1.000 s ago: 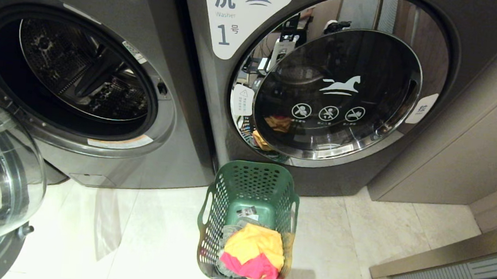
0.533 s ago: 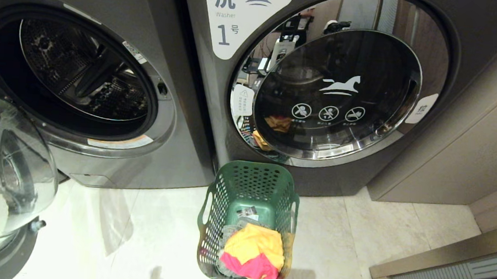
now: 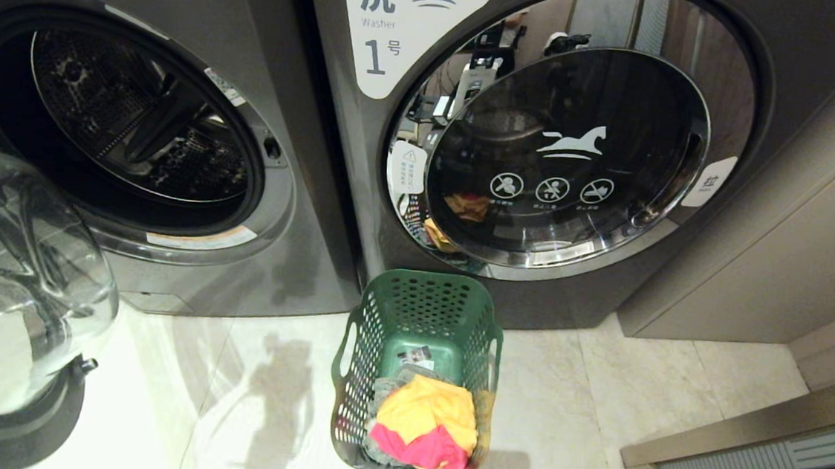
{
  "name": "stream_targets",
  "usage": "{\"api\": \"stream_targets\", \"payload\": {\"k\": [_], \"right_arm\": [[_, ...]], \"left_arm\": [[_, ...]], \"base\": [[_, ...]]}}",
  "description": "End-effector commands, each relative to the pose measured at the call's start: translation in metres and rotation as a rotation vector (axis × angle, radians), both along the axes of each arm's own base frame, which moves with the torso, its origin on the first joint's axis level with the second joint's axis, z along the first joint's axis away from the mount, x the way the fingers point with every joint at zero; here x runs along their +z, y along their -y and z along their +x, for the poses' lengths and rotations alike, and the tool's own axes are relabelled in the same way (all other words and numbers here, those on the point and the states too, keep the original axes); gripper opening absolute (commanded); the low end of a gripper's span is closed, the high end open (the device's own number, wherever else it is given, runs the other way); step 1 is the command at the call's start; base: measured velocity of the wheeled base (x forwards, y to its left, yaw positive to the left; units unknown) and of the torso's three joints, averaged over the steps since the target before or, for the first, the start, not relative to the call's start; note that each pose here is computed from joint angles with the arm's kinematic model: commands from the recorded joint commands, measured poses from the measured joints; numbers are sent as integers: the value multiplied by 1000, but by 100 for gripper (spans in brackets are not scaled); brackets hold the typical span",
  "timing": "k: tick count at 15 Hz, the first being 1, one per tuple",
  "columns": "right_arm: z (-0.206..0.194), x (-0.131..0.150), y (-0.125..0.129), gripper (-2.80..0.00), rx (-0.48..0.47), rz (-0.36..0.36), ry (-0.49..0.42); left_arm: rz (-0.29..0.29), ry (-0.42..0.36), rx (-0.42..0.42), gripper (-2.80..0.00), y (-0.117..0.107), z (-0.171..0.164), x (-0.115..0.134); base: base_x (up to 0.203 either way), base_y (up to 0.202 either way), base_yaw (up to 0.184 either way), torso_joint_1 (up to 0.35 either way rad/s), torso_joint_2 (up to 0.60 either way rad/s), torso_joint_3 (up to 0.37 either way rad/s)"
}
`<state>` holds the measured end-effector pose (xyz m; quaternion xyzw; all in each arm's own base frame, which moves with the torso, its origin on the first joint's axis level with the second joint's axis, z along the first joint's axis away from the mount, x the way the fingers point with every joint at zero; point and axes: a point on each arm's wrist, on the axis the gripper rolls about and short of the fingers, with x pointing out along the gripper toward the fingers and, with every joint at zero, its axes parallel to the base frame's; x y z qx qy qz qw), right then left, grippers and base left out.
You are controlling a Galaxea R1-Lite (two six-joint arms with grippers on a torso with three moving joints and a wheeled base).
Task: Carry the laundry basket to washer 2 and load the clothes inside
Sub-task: Place the clothes into the washing machine
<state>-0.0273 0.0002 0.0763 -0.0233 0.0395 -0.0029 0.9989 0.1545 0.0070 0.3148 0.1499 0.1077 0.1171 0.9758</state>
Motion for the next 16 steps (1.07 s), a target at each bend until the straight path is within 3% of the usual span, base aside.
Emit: {"api": "stream_targets", "payload": {"k": [1, 3, 6, 9, 14, 16], "right_arm": [[0, 0, 0, -280, 0, -1, -1], [0, 0, 0, -280, 1, 0, -1], [0, 0, 0, -280, 0, -1, -1], [0, 0, 0, -280, 0, -1, -1], [0, 0, 0, -280, 0, -1, -1], [0, 0, 0, -280, 0, -1, -1]], "left_arm": [[70, -195, 142, -280, -6, 113, -22], [147, -225, 330, -280, -11, 145, -24], [205, -290, 481, -280, -17, 163, -41], [240, -299, 663, -280, -24, 167, -47], [236, -278, 688, -280, -28, 162, -40], [245, -271, 752, -280, -34, 157, -36]], "base": [[0, 0, 0, 0, 0, 0], [0, 0, 0, 0, 0, 0], [0, 0, 0, 0, 0, 0], [0, 0, 0, 0, 0, 0], [0, 0, 0, 0, 0, 0], [0, 0, 0, 0, 0, 0]]}}
